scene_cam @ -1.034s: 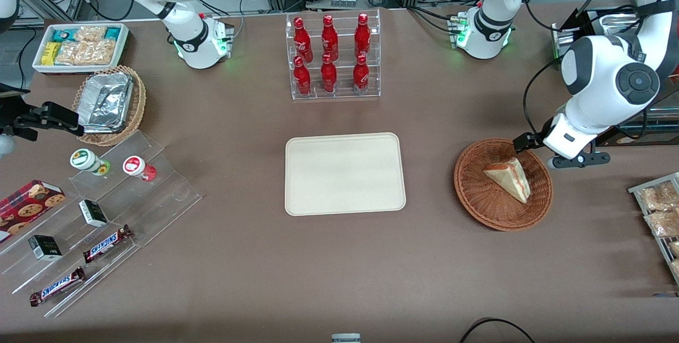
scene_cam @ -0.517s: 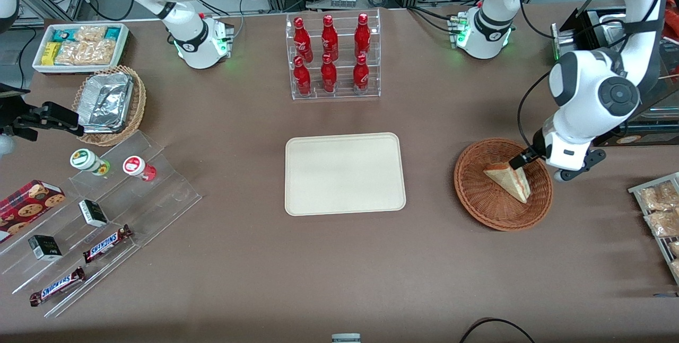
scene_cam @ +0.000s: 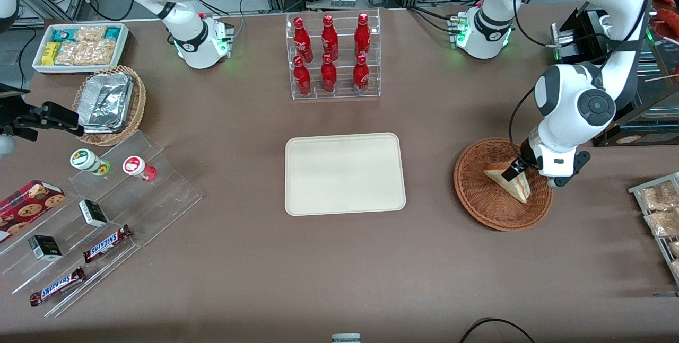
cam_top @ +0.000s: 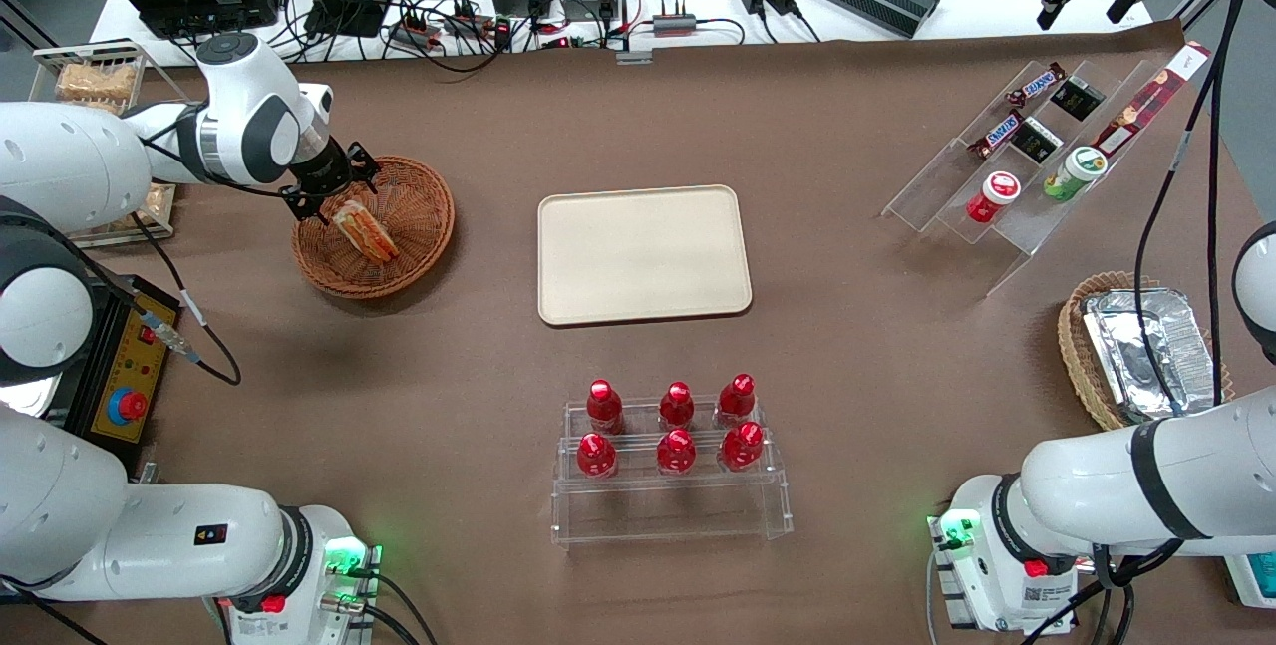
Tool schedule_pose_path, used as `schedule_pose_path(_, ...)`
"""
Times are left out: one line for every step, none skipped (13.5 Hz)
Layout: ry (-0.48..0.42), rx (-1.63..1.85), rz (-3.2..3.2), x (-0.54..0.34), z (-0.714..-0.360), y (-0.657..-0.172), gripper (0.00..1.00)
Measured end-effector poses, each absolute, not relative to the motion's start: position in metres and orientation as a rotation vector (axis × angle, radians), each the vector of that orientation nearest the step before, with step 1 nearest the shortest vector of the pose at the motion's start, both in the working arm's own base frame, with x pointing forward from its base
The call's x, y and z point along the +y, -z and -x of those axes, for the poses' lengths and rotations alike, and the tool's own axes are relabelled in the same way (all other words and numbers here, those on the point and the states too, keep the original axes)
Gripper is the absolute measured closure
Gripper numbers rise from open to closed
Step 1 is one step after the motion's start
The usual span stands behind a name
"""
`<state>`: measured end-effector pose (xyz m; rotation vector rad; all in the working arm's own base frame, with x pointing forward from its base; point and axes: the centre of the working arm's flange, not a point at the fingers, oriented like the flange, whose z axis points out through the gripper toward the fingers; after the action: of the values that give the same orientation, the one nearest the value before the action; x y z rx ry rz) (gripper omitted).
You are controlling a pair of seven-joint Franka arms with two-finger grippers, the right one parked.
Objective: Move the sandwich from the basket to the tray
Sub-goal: 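Lower the left gripper and close it on the wrapped sandwich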
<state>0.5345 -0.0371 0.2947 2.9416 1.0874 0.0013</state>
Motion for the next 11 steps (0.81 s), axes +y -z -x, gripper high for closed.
schedule_pose_path(-0.005, 1.088, -2.940, -0.037, -0.532, -0.289, 0.00)
schedule_pose_path(-0.001, 1.089, -2.940, -0.037, -0.529, -0.282, 0.00)
schedule_pose_path(0.007, 1.090, -2.941, -0.037, -0.527, -0.275, 0.00)
schedule_pose_path(0.016, 1.091, -2.943, -0.037, -0.524, -0.268, 0.00)
schedule_pose_path(0.021, 1.092, -2.944, -0.037, -0.523, -0.262, 0.00)
schedule_pose_path(0.024, 1.092, -2.944, -0.037, -0.523, -0.258, 0.00)
schedule_pose_path(0.025, 1.093, -2.943, -0.037, -0.523, -0.254, 0.05)
schedule_pose_path(0.024, 1.093, -2.942, -0.037, -0.523, -0.252, 0.17)
schedule_pose_path(0.022, 1.094, -2.942, -0.036, -0.523, -0.252, 0.30)
schedule_pose_path(0.020, 1.094, -2.941, -0.036, -0.523, -0.252, 0.42)
schedule_pose_path(0.017, 1.094, -2.940, -0.036, -0.524, -0.252, 0.52)
